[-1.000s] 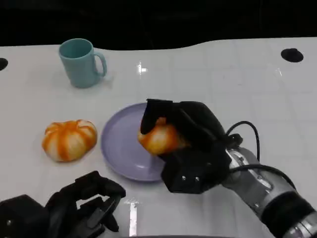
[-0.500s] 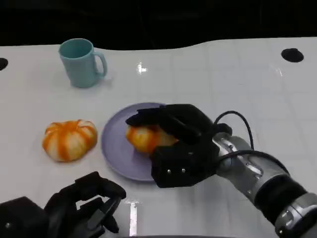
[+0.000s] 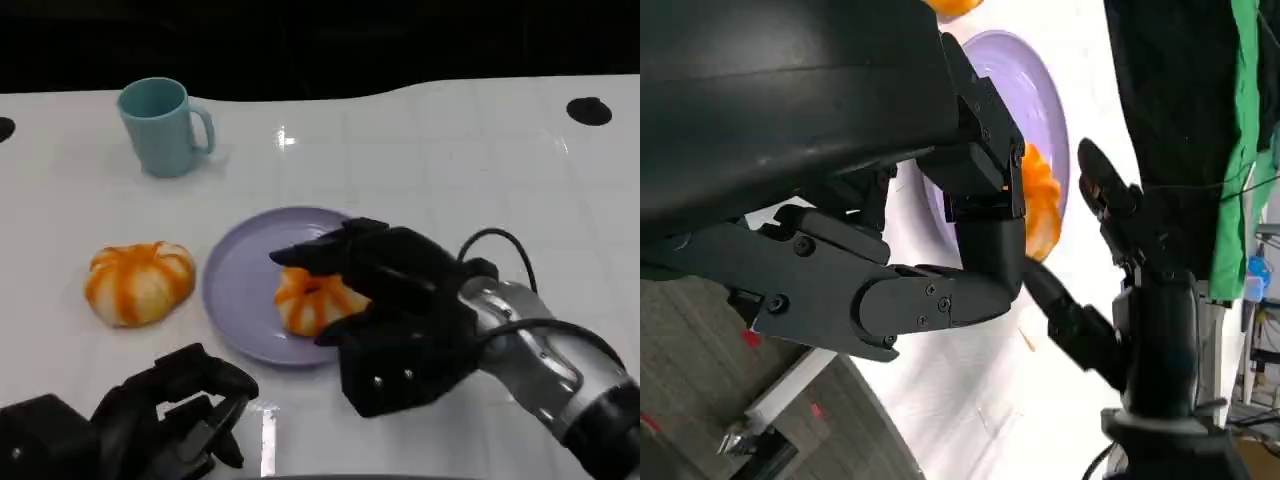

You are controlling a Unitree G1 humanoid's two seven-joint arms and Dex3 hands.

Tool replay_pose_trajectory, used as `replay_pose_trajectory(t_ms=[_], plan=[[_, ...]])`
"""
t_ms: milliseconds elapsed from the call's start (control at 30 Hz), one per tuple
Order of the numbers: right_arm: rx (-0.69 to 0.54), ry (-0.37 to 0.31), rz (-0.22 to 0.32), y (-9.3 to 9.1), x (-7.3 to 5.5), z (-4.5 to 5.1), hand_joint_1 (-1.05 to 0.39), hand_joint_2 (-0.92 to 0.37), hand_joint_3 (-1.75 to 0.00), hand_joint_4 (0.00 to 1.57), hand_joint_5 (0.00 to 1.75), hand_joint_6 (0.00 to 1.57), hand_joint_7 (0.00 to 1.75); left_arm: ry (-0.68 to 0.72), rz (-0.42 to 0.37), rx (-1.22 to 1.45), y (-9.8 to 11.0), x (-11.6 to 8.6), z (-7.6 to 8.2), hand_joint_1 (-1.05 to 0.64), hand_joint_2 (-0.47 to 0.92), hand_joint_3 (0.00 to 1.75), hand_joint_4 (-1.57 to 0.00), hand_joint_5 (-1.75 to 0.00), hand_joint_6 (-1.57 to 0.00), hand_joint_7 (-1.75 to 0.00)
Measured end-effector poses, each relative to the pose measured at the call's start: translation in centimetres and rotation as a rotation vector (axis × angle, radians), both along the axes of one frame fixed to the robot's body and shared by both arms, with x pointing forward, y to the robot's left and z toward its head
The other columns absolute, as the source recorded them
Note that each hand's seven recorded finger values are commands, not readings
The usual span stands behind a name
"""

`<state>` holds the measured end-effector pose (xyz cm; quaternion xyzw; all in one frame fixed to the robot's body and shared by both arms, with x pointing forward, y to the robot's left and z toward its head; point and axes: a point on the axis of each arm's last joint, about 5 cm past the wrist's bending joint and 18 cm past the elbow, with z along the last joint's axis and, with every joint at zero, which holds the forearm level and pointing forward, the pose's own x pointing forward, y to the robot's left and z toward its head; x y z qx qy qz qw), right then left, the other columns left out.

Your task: Grasp the bread from the table and place it into the plate.

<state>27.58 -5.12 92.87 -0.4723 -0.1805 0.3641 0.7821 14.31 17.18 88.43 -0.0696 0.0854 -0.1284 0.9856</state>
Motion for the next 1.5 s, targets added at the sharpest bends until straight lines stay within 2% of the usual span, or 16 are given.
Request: replay_pose_trajectory(t_ms=[167, 267, 433, 633, 700, 833, 900, 933, 967, 1067, 1133, 1267, 1500], plan=[[0.041, 0.007, 0.013, -1.6, -1.0, 0.86, -0.62, -0.92, -0.19, 0.05, 0.49, 0.32, 0.02, 0.001, -0.001, -0.002, 0.0, 0.1, 0.0, -0.45, 0.92, 0.47, -0.63, -1.75, -0.66, -1.27], [0.100, 0.004, -0.006, -3.1, -1.8, 1.20, -0.58, -0.92, -0.17, 0.12, 0.54, 0.36, 0.04, 0.007, 0.002, -0.002, -0.1, 0.1, 0.1, -0.43, 0.92, 0.47, -0.63, -1.75, -0.66, -1.28], [0.196, 0.030, -0.043, -6.1, -3.6, 0.86, -0.55, -0.92, -0.21, 0.19, 0.62, 0.43, 0.07, 0.007, 0.008, 0.000, -0.2, 0.2, 0.2, -0.41, 0.92, 0.49, -0.63, -1.75, -0.63, -1.29], [0.304, 0.091, -0.081, -8.7, -6.1, 0.38, -0.49, -0.92, -0.20, 0.32, 0.71, 0.53, 0.12, 0.003, 0.004, 0.007, -0.4, 0.3, 0.3, -0.42, 0.92, 0.49, -0.62, -1.75, -0.62, -1.30], [0.339, 0.109, -0.105, -9.4, -6.9, 0.36, -0.45, -0.92, -0.16, 0.40, 0.80, 0.60, 0.16, 0.004, 0.009, 0.013, -0.4, 0.3, 0.3, -0.42, 0.92, 0.49, -0.63, -1.75, -0.62, -1.30], [0.413, 0.127, -0.167, -10.7, -8.1, 0.32, -0.34, -0.92, -0.14, 0.55, 1.12, 0.78, 0.35, 0.008, 0.007, 0.009, -0.4, 0.4, 0.4, -0.41, 0.92, 0.48, -0.63, -1.75, -0.63, -1.30], [0.456, 0.144, -0.201, -11.3, -8.7, 0.03, -0.29, -0.89, -0.28, 0.61, 1.29, 0.77, 0.64, 0.010, 0.006, 0.008, -0.4, 0.4, 0.4, -0.41, 0.92, 0.48, -0.63, -1.75, -0.63, -1.29], [0.484, 0.154, -0.217, -11.5, -8.9, -0.12, -0.28, -0.84, -0.39, 0.62, 1.34, 0.74, 0.77, 0.009, 0.006, 0.008, -0.4, 0.4, 0.4, -0.41, 0.92, 0.48, -0.63, -1.75, -0.63, -1.29], [0.506, 0.161, -0.228, -11.6, -9.2, -0.21, -0.26, -0.76, -0.59, 0.62, 1.49, 0.72, 0.91, 0.009, 0.006, 0.008, -0.4, 0.4, 0.4, -0.41, 0.92, 0.48, -0.62, -1.75, -0.63, -1.29], [0.541, 0.164, -0.241, -12.0, -9.8, -0.37, -0.18, -0.60, -0.96, 0.63, 1.71, 0.72, 1.11, 0.009, 0.005, 0.007, -0.5, 0.5, 0.5, -0.42, 0.92, 0.48, -0.63, -1.75, -0.65, -1.30], [0.546, 0.162, -0.257, -12.3, -10.1, -0.41, -0.15, -0.55, -1.08, 0.69, 1.74, 0.73, 1.22, 0.008, 0.005, 0.005, -0.5, 0.5, 0.5, -0.42, 0.92, 0.48, -0.64, -1.75, -0.65, -1.30], [0.573, 0.168, -0.268, -12.5, -10.7, -0.37, -0.15, -0.50, -1.18, 0.76, 1.75, 0.73, 1.35, 0.004, 0.005, -0.003, -0.4, 0.5, 0.7, -0.42, 0.92, 0.47, -0.64, -1.75, -0.65, -1.30], [0.588, 0.178, -0.300, -12.9, -11.6, -0.53, -0.15, -0.49, -1.21, 0.82, 1.75, 0.73, 1.39, 0.005, 0.007, 0.002, -0.3, 0.5, 0.9, -0.40, 0.92, 0.48, -0.61, -1.75, -0.63, -1.30]])
